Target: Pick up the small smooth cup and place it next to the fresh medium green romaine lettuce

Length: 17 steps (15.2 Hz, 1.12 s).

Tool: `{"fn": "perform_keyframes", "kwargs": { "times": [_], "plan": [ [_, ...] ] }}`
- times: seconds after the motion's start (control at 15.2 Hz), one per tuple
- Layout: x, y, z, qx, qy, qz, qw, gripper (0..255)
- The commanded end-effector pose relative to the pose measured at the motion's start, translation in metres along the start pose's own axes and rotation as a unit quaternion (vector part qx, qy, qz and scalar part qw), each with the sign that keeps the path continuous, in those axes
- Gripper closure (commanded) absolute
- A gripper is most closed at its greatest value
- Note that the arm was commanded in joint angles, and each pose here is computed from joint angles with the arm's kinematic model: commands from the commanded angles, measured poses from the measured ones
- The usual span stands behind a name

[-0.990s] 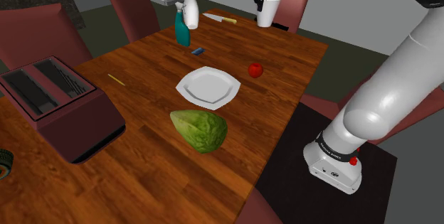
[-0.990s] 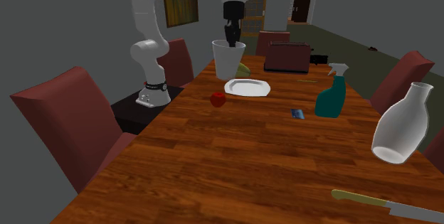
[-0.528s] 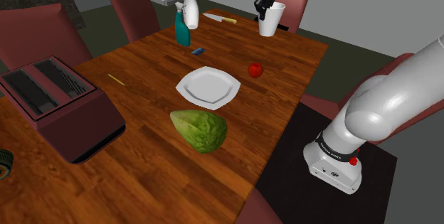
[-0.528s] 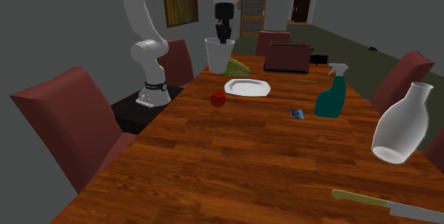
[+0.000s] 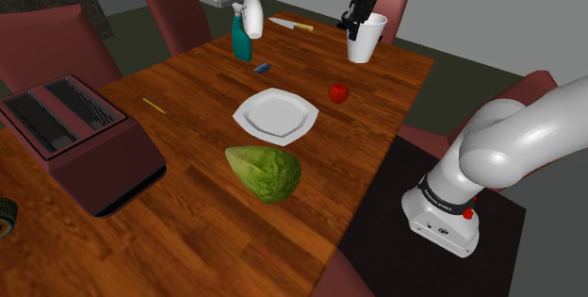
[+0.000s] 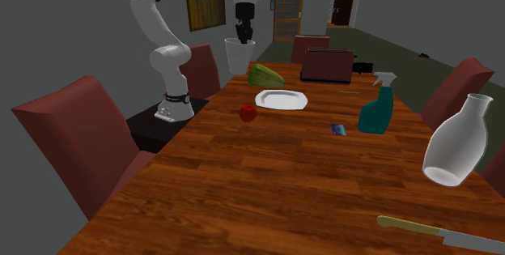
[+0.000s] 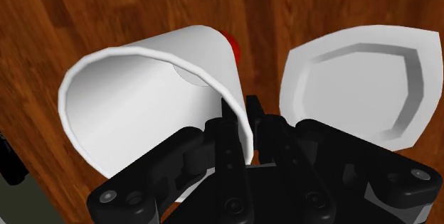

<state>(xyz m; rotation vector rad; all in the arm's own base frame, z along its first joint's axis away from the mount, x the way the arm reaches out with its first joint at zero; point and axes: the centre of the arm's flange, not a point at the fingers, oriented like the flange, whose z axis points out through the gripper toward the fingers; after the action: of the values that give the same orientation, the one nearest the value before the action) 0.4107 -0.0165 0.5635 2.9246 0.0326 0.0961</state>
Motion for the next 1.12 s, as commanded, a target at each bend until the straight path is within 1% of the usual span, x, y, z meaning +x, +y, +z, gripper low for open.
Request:
{"fn": "perform_keyframes", "kwargs": {
  "times": [0.0,1.06],
  "plan": [
    [-0.019,-0.019,-0.004,0.000,0.000,0.000,1.0000,255],
    [-0.155,-0.174,-0.047,0.000,0.000,0.000,1.0000,255]
  ]
}}
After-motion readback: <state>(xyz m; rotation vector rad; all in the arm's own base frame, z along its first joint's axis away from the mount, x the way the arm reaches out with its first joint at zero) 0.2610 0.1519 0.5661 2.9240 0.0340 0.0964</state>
